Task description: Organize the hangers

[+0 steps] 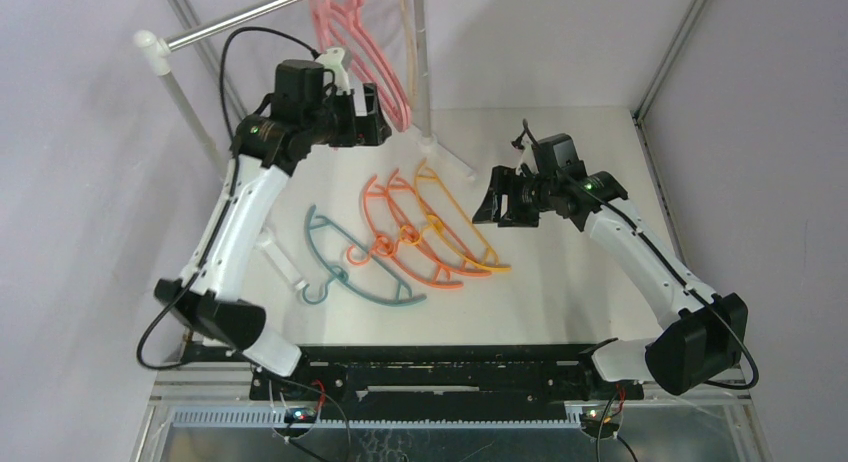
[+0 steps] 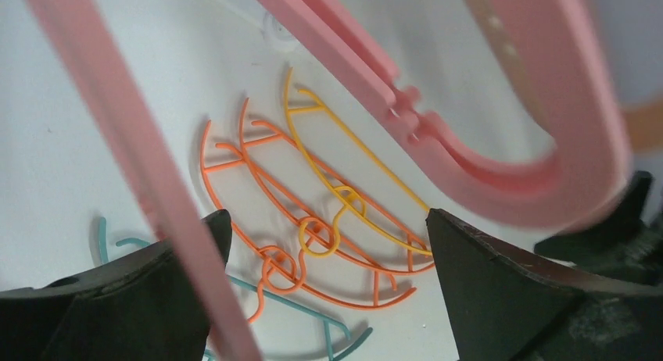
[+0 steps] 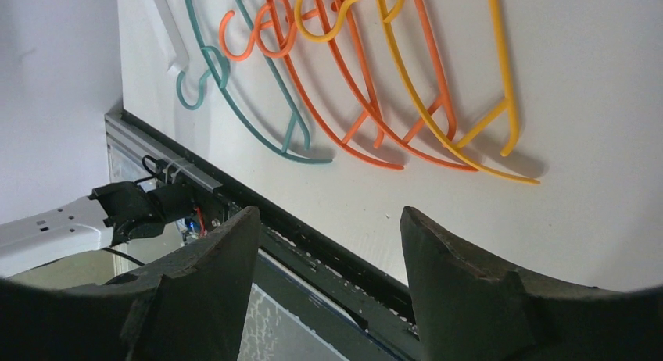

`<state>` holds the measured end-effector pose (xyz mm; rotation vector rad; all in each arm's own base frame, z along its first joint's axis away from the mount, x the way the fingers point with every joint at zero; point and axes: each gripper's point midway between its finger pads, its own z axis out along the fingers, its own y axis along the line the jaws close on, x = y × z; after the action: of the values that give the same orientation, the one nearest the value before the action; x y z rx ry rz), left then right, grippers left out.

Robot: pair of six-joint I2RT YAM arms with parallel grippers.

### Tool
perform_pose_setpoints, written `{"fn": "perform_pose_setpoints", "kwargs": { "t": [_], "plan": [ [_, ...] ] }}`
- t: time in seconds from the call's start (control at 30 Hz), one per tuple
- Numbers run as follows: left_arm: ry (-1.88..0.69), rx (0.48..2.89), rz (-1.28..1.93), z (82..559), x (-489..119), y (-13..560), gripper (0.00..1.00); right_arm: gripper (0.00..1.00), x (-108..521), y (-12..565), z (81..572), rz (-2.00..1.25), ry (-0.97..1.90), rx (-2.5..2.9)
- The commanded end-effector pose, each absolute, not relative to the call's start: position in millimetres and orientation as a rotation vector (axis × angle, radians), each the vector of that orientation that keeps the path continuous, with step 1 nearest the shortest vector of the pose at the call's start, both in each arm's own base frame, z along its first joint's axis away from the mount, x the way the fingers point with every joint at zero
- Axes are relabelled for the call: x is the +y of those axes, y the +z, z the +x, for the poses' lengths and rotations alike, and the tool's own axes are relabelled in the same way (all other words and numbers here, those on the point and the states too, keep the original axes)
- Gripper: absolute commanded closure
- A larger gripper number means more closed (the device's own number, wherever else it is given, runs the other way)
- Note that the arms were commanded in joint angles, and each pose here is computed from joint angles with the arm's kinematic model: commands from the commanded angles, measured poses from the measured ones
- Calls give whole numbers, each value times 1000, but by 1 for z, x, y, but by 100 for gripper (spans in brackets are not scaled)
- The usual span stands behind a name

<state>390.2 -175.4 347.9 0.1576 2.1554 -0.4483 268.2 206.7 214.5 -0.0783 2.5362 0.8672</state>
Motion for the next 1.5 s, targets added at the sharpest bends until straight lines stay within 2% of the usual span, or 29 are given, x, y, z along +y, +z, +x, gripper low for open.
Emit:
{"fn": "perform_pose_setpoints", "kwargs": {
  "t": [0.0,0.17,0.5,0.7,1.07,1.2,1.47],
  "plan": [
    [-522,1996,206,365,-174,390,0,26,201,224,264,-137,852,2483],
    [-495,1939,185,361,-166,396,0,26,201,222,260,-149,858,2496],
    [-376,1878,128,385,-151,396,0,27,201,226,251,-205,835,2483],
    [-349,1847,91,359,-131,402,0,27,204,213,235,-380,706,2497],
    [-447,1787,85,292,-119,401,1,28,263,165,215,-684,669,2535],
    [-465,1782,99,272,-116,397,1,29,275,141,230,-709,586,2540],
    [-494,1838,73,248,-111,361,0,33,290,112,291,-682,377,2504]
  ]
}}
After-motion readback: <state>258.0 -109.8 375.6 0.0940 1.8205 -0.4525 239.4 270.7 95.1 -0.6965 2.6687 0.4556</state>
